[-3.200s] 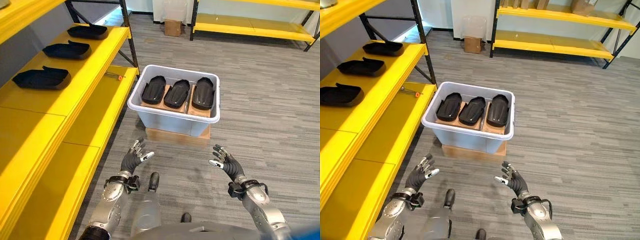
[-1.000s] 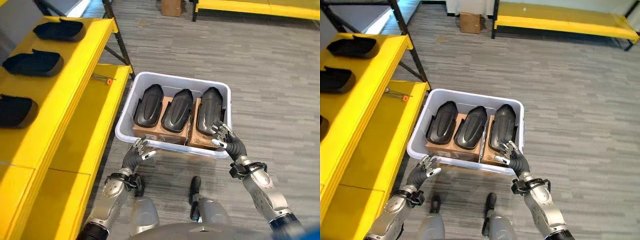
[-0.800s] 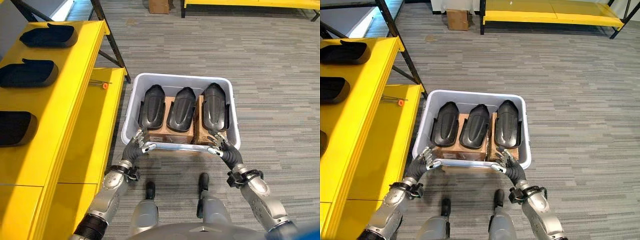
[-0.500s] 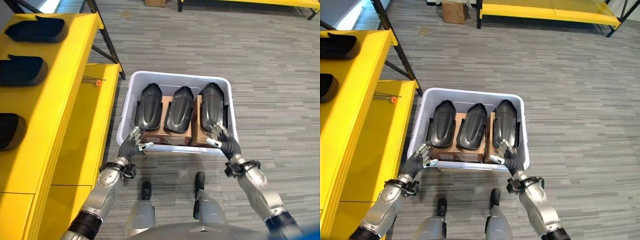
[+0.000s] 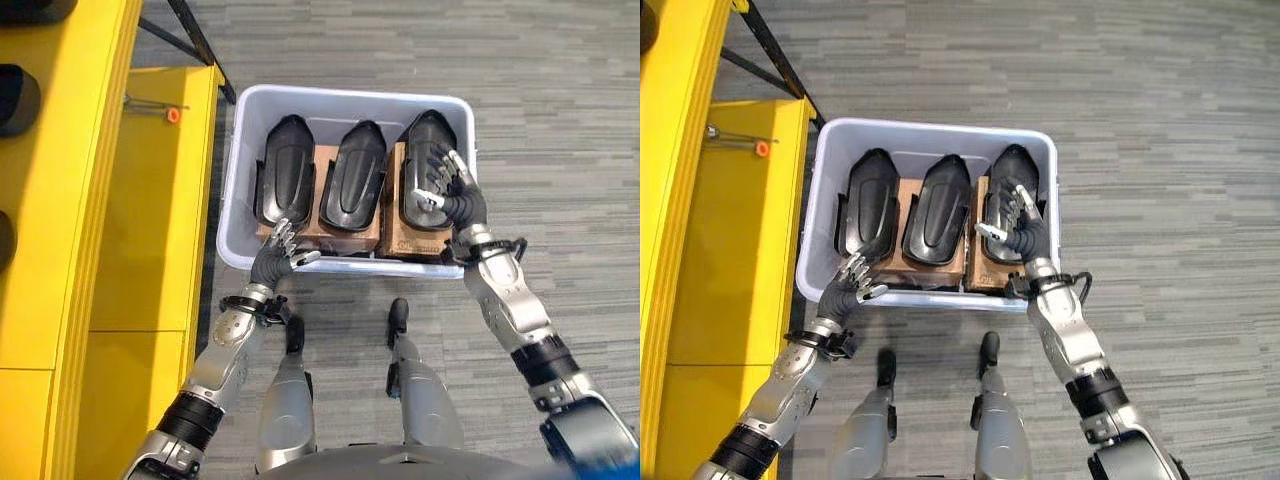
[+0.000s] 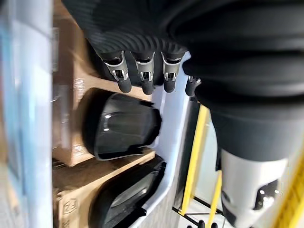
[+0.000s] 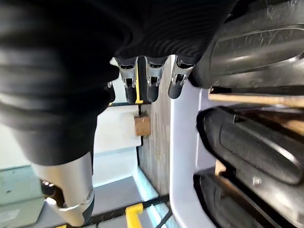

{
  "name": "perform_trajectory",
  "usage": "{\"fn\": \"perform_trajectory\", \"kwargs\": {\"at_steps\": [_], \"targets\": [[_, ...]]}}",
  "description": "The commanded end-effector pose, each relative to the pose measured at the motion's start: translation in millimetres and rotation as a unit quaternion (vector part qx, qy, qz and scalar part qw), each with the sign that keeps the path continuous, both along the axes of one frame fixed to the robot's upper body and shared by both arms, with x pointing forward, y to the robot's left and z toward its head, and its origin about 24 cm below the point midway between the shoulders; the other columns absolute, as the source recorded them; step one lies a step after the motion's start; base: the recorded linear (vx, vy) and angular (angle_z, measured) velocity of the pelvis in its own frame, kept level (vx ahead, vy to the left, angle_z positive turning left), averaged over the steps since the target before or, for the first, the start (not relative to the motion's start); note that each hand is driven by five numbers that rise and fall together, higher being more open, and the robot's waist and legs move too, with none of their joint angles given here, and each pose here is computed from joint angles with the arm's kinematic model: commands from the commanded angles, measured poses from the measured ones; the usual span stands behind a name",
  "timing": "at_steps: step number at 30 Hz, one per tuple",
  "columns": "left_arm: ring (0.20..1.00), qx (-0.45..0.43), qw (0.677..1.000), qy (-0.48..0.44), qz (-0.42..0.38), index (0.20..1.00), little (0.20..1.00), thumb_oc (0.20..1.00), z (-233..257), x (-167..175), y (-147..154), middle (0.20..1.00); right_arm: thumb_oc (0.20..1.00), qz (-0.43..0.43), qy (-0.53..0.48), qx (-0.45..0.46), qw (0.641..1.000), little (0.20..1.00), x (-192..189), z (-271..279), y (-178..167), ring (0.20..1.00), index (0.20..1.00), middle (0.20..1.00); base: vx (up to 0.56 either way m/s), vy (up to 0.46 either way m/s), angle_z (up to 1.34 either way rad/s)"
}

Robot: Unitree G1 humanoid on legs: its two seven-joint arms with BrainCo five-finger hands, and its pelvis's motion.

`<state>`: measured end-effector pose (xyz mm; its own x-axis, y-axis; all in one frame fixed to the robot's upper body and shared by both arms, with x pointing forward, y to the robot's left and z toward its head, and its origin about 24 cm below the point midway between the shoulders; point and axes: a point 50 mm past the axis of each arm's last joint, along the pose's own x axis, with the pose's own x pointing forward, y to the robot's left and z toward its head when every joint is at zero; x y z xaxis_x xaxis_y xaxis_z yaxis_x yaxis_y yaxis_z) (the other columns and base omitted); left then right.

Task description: Move parts from the plastic box to the shelf.

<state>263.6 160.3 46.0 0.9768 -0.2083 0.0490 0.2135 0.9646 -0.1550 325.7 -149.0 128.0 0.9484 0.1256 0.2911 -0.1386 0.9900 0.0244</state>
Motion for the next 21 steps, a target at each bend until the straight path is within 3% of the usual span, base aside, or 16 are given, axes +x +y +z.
{"fn": "perform_trajectory", "kwargs": {"at_steps": [1,21], "targets": [[1.000,-0.031,0.997,-0.068,-0.003,1.000,1.000,1.000,27,-1,-4,1.000,1.000,-0.013,-0.068,-0.007,0.998,1.000,6,28,4,1.000,1.000,1.000,0.00,0.000,0.00],[1.000,-0.047,0.996,-0.073,-0.012,1.000,1.000,1.000,32,-5,-5,1.000,1.000,-0.134,-0.092,-0.093,0.982,1.000,44,64,-18,1.000,1.000,1.000,-0.02,-0.003,0.01]]}}
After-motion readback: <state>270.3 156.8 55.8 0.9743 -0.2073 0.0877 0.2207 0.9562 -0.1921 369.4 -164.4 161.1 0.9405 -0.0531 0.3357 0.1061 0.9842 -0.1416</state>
